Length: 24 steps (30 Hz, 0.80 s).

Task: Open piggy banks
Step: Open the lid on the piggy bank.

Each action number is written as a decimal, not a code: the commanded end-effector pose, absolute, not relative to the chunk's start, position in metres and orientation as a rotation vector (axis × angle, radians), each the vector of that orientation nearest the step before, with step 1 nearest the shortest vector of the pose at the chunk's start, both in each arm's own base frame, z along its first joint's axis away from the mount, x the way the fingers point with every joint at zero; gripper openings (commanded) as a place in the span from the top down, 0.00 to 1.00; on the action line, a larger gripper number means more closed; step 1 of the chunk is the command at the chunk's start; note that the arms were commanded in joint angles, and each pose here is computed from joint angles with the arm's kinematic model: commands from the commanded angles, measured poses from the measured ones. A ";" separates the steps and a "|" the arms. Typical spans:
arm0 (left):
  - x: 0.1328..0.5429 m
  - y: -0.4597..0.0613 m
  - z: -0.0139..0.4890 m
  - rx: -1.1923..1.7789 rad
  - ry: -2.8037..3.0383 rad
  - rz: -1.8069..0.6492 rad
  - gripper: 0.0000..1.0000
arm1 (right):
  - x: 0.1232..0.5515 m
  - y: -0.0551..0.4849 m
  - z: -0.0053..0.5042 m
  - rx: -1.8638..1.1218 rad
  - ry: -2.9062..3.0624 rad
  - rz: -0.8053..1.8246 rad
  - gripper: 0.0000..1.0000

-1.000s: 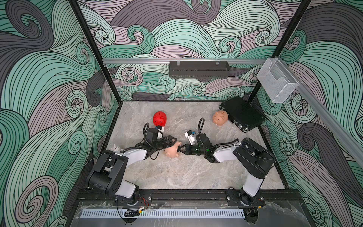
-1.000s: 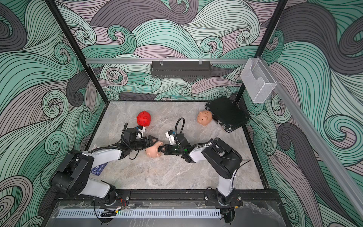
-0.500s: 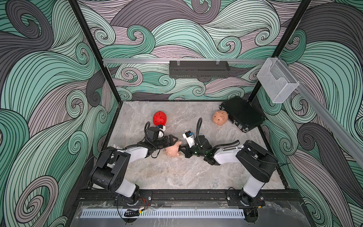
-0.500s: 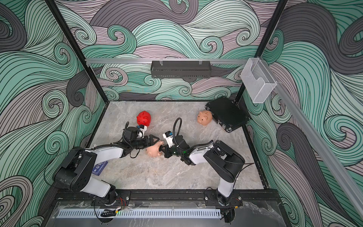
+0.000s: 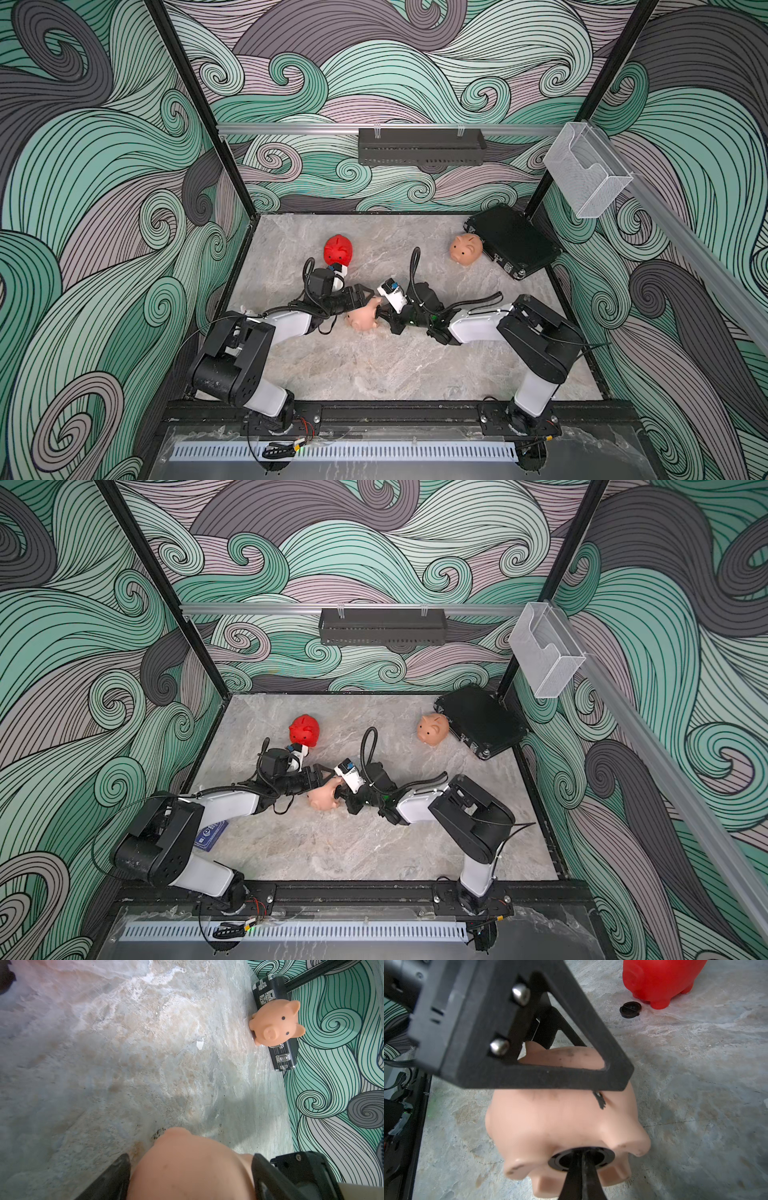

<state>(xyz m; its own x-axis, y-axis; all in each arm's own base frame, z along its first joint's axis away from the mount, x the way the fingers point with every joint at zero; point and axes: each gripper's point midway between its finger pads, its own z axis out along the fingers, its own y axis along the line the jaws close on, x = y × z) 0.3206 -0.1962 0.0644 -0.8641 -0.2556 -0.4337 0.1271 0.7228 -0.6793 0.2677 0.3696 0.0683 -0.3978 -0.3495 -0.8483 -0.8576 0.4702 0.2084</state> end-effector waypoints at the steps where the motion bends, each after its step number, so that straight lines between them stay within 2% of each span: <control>1: 0.250 -0.192 -0.001 -0.098 2.760 -0.974 0.14 | 0.275 0.389 0.093 -1.068 1.811 0.807 1.00; 24: 0.252 -0.191 0.006 -0.103 2.754 -0.959 0.14 | 0.275 0.389 0.099 -1.228 1.663 0.640 1.00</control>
<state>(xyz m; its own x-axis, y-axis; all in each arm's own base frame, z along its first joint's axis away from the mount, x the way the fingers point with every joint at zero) 0.3217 -0.1947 0.0652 -0.8636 -0.2550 -0.4350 0.1216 0.7319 -0.6705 0.2679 0.3707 0.0680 -0.1866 -0.4630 -0.8665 -0.9200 0.3917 -0.0111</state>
